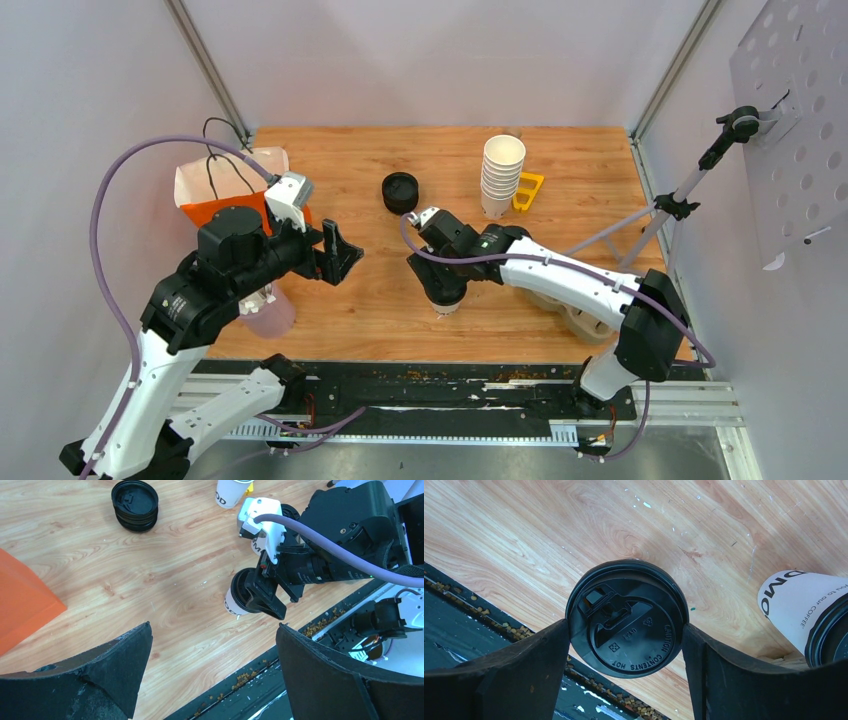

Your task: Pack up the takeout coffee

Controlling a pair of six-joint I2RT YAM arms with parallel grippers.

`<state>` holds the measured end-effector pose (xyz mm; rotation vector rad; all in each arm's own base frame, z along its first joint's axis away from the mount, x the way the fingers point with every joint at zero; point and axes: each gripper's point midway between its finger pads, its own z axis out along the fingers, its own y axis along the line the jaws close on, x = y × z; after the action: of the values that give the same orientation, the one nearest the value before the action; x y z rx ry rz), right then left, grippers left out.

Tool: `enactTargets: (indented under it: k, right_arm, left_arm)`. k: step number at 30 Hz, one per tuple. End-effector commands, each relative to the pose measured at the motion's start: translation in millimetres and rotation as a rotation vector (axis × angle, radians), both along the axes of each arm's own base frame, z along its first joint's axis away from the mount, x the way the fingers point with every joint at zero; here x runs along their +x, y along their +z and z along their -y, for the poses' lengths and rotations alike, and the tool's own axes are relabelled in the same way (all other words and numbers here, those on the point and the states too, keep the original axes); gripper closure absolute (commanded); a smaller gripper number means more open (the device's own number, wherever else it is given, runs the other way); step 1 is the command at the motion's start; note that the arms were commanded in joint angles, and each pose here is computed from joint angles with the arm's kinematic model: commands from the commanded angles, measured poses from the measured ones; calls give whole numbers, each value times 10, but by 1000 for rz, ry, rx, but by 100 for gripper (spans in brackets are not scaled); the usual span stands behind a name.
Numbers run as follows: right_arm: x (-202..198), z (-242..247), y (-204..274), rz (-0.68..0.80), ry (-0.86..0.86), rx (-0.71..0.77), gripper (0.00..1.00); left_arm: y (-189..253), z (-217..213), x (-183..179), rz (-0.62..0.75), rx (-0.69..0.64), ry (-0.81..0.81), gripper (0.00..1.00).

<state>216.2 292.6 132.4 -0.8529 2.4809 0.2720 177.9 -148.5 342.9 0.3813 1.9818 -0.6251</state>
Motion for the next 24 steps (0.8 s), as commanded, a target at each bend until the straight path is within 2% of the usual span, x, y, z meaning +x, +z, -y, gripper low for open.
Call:
enactTargets:
  k: [1,4,10,24]
  right_arm:
    - [-81,72,-185,-21,-5,-51,25]
    - [-80,91,-153,-15,-10,-53,25]
    - [-55,160,219,28,-19,-21,26]
    - [-97,1017,191,6,-194,7,27]
  left_arm:
    - [27,-22,29,25,8,8,0]
    - [38,-33,31,28,7,14,0]
    - [62,-32,36,32,3,17,0]
    - [12,10,70,21,4,9,0]
